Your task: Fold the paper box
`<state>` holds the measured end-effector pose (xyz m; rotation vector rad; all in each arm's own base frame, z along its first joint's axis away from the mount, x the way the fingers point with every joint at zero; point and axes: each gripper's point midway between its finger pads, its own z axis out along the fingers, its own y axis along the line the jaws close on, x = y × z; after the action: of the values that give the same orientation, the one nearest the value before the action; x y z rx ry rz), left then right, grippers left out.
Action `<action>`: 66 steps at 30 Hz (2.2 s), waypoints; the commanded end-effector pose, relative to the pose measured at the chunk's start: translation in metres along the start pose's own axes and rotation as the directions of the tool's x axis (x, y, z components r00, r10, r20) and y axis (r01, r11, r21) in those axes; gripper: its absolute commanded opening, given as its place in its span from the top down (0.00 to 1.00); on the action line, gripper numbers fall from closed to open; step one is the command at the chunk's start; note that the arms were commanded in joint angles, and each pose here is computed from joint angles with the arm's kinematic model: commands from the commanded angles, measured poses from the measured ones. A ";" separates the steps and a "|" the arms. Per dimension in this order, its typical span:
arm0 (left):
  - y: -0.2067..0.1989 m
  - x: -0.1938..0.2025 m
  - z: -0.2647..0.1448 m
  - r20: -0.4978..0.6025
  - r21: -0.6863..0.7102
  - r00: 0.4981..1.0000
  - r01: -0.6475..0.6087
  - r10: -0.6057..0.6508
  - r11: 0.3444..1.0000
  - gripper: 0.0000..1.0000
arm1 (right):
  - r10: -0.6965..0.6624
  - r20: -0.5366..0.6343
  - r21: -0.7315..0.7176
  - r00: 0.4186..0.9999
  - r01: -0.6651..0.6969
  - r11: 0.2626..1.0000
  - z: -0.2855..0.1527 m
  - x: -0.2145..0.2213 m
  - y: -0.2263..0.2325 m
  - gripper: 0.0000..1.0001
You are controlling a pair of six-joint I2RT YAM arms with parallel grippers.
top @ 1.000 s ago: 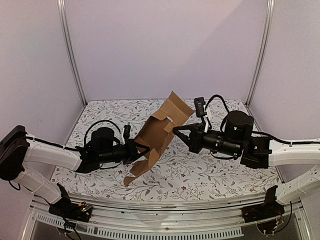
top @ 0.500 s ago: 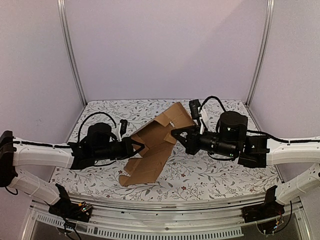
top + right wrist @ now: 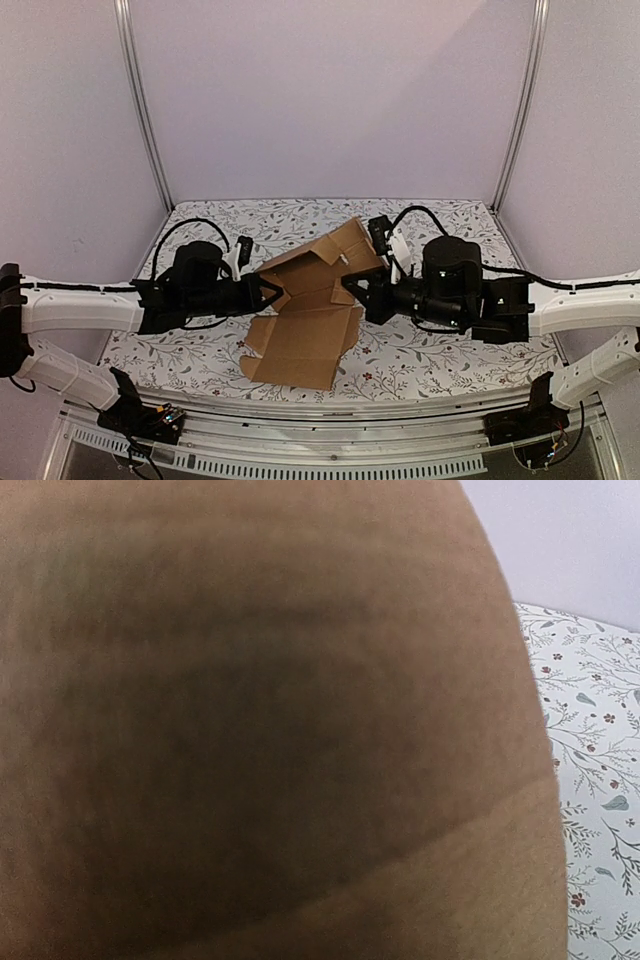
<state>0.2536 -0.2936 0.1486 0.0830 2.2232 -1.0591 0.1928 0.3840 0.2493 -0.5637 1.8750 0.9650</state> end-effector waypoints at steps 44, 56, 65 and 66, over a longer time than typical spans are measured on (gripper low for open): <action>0.033 -0.046 -0.022 0.109 -0.305 0.934 -0.295 0.341 0.905 1.00 | -0.318 -0.074 0.079 0.945 0.323 0.943 -0.106 -0.041 -0.010 0.36; -0.002 -0.039 -0.023 0.115 -0.123 0.903 -0.400 0.414 0.908 1.00 | -0.400 -0.210 0.031 0.892 0.415 0.909 -0.094 -0.022 -0.020 0.39; -0.010 -0.037 -0.022 0.114 -0.079 0.898 -0.418 0.425 0.905 1.00 | -0.401 -0.259 -0.056 0.879 0.401 0.914 -0.072 -0.009 -0.006 0.45; -0.010 -0.038 -0.022 0.113 -0.079 0.899 -0.417 0.424 0.905 1.00 | -0.401 -0.254 -0.062 0.880 0.399 0.915 -0.070 -0.009 -0.004 0.45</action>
<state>0.2690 -0.2726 0.1768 0.4153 2.0330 -0.7085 0.1673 0.3153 0.2692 -1.0468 1.8903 0.5975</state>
